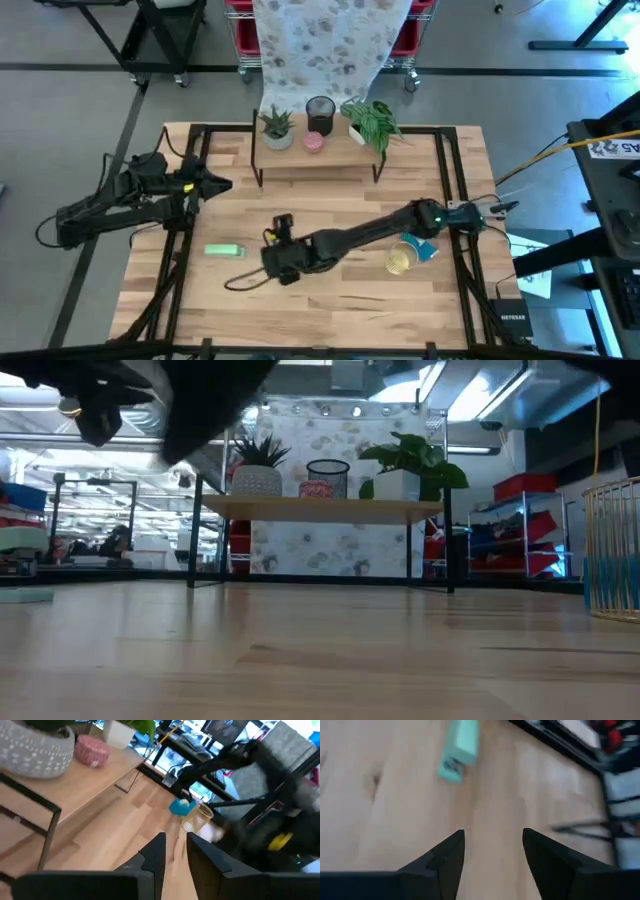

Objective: Stock shelves
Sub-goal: Remove the pink scented candle on the shelf

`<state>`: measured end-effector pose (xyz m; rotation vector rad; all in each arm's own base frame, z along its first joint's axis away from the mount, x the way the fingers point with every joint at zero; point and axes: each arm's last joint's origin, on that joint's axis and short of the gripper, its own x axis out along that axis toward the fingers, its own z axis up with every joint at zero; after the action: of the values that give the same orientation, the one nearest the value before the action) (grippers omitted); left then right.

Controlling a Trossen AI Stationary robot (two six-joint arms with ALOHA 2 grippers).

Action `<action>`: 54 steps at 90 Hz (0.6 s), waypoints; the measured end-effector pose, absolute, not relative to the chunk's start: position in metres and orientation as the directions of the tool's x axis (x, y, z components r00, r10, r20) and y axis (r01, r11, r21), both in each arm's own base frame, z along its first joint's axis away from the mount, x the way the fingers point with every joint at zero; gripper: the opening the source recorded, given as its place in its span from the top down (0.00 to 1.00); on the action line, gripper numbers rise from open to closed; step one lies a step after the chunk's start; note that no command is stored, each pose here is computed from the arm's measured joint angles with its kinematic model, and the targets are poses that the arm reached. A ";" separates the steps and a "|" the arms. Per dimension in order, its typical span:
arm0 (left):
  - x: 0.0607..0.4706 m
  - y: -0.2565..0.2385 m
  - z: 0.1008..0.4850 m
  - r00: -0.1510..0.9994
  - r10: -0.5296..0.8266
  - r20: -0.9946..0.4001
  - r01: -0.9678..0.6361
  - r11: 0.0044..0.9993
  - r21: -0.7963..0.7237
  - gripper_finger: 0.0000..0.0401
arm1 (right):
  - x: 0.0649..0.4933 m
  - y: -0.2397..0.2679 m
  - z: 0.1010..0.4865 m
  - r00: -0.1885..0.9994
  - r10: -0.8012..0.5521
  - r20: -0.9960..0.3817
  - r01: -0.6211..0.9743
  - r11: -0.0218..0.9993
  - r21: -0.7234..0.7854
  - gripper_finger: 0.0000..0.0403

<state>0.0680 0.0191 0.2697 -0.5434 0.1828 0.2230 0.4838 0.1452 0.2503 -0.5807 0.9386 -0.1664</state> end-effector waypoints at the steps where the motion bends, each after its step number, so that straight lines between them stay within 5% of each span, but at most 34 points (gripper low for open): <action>1: 0.068 0.019 0.269 0.959 0.161 -0.233 -0.259 0.832 -0.490 0.85 | 0.481 0.145 0.254 0.585 -0.386 -0.713 -0.111 0.833 -0.543 0.54; 31: 0.062 0.017 0.265 0.948 0.174 -0.268 -0.285 0.838 -0.465 0.85 | 0.387 0.134 0.351 0.460 -0.635 -0.621 0.102 0.732 -0.674 0.54; 54: 0.060 0.017 0.264 0.945 0.183 -0.270 -0.294 0.838 -0.461 0.85 | 0.335 0.161 0.360 0.483 -0.678 -0.554 0.229 0.709 -0.668 0.54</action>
<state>0.0600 0.0170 0.2640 -0.5203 0.2196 0.2542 0.3348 0.1610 0.3597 -0.5606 0.9080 -0.5887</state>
